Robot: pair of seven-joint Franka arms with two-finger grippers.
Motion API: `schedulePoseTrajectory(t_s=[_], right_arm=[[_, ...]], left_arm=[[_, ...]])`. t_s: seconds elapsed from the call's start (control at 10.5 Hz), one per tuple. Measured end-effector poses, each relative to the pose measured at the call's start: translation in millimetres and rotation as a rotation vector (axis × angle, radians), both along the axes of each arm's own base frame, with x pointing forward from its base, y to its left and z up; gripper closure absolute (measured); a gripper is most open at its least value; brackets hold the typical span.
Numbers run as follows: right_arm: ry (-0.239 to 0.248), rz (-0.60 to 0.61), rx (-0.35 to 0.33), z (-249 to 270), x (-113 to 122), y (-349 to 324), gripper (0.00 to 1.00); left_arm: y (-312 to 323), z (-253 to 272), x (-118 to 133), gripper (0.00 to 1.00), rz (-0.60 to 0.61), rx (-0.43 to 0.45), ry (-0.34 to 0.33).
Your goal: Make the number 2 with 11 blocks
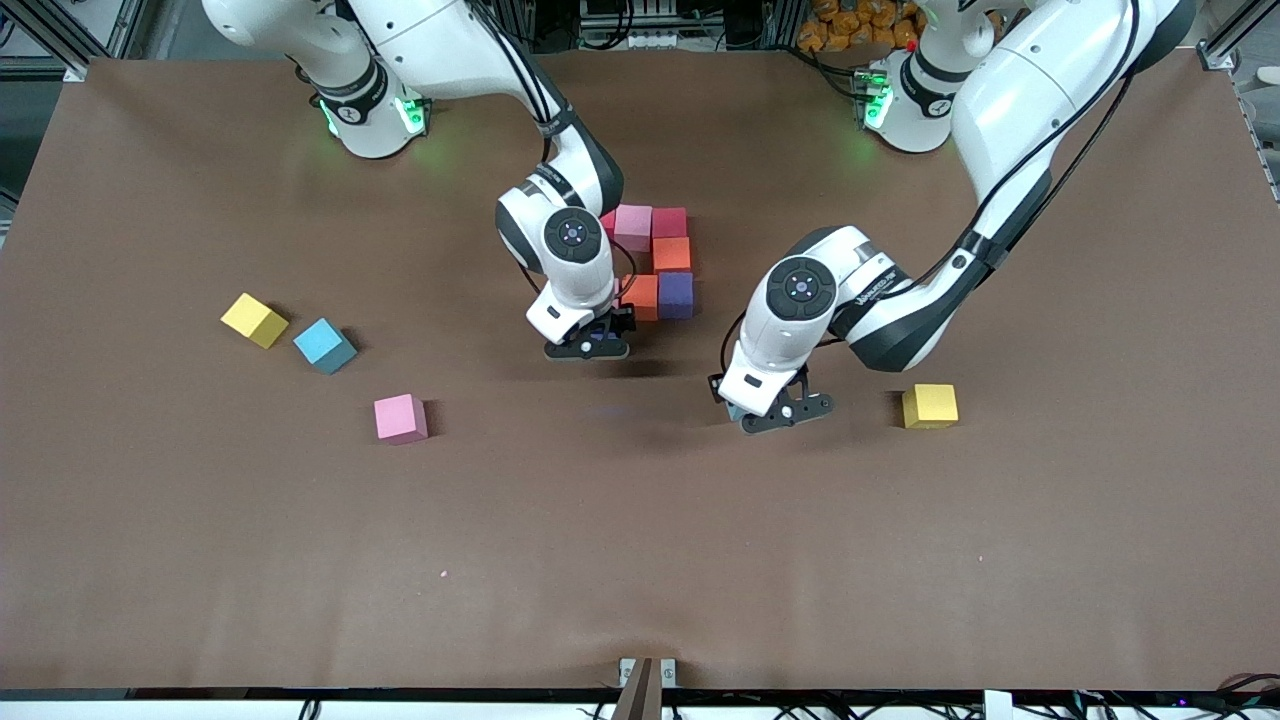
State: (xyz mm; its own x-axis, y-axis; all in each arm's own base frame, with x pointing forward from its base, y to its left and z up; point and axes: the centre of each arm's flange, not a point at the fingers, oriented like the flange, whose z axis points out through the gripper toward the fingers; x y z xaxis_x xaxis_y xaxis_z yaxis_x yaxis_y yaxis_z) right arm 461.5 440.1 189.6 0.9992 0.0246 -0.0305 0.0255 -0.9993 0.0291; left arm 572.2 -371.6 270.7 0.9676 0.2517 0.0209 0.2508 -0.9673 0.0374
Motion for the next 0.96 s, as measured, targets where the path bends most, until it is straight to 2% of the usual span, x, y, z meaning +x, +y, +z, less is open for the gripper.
schedulePoseTrajectory(t_s=[0.19, 0.38, 0.67, 0.86, 0.96], right_arm=[[0.003, -0.005, -0.004, 7, 5, -1, 0.0], [0.011, -0.031, -0.006, 25, 20, -3, 0.0], [0.026, -0.096, 0.05, 56, 35, -8, 0.0], [0.031, -0.107, 0.058, 67, 40, -9, 0.0], [0.038, -0.123, 0.055, 73, 51, -17, 0.0]], left_arm=[[0, 0, 0, 0.41, -0.004, 0.0, 0.0], [-5, 5, 2, 0.41, -0.02, -0.019, 0.004], [-18, 14, 2, 0.41, -0.034, -0.039, -0.005], [-23, 17, 3, 0.41, -0.036, -0.047, -0.011], [-24, 17, 4, 0.41, -0.039, -0.05, -0.012]])
